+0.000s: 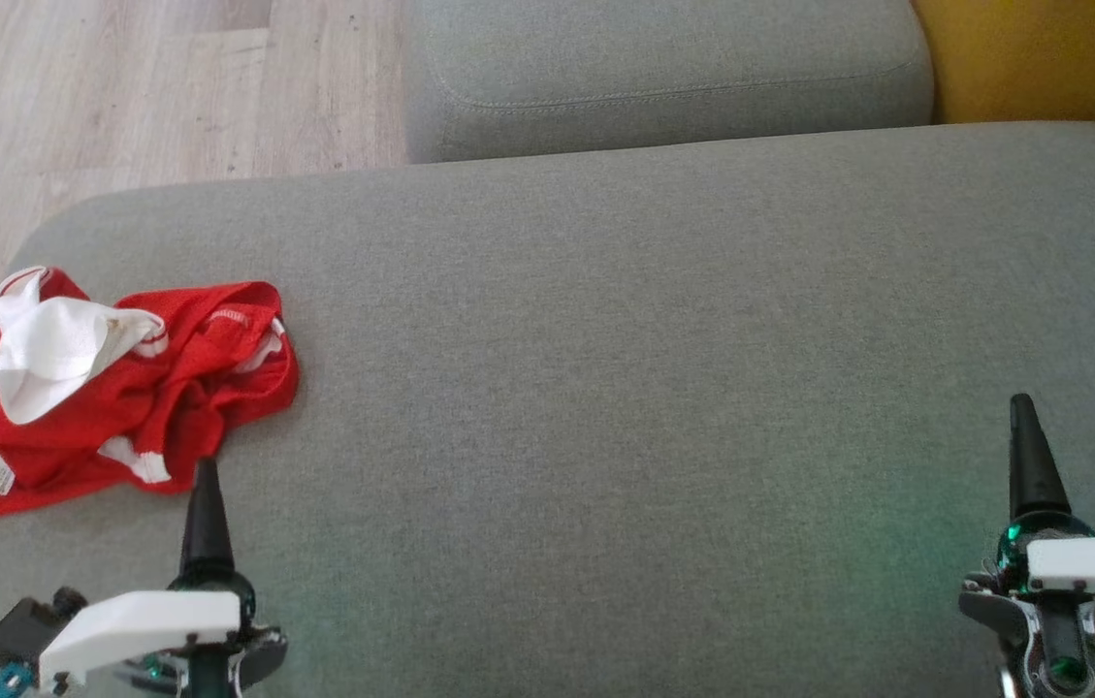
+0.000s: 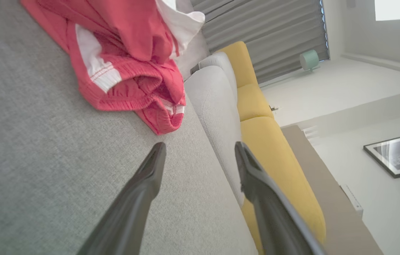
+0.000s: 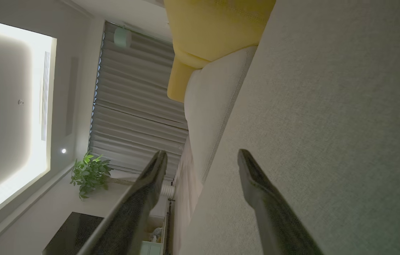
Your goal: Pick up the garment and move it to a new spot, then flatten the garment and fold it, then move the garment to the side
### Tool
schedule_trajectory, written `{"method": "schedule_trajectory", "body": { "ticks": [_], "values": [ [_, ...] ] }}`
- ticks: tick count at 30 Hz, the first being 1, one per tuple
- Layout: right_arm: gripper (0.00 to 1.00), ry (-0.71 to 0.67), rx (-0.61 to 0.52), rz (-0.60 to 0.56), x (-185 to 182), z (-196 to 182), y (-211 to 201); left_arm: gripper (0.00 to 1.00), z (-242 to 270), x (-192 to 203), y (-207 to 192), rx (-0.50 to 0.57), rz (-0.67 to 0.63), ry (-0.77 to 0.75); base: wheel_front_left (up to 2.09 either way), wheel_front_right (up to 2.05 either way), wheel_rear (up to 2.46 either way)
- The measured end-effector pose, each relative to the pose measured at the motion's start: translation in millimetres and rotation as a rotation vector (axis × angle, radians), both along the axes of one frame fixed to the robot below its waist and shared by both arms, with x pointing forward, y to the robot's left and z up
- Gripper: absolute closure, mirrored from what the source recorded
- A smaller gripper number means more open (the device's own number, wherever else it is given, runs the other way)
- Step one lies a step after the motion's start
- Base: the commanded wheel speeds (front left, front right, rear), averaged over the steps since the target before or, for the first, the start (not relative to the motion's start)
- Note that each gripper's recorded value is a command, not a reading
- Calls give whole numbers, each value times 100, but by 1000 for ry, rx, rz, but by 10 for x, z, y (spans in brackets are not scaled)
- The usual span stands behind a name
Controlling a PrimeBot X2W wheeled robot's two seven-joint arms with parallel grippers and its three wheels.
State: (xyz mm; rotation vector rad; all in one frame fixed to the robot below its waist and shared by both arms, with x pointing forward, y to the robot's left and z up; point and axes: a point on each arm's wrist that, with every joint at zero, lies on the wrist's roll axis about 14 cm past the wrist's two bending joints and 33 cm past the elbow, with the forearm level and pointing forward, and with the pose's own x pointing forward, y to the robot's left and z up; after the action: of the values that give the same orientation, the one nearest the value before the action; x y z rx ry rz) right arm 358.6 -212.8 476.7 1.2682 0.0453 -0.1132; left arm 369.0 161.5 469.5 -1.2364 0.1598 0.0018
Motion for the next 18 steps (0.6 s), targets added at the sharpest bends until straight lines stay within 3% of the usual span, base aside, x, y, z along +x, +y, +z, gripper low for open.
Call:
{"method": "schedule_trajectory", "body": {
  "ticks": [18],
  "values": [
    [0,-26,-259,77,-32,159,82,0,81,117,-123,336,-89,-49,0,0,0]
  ]
}}
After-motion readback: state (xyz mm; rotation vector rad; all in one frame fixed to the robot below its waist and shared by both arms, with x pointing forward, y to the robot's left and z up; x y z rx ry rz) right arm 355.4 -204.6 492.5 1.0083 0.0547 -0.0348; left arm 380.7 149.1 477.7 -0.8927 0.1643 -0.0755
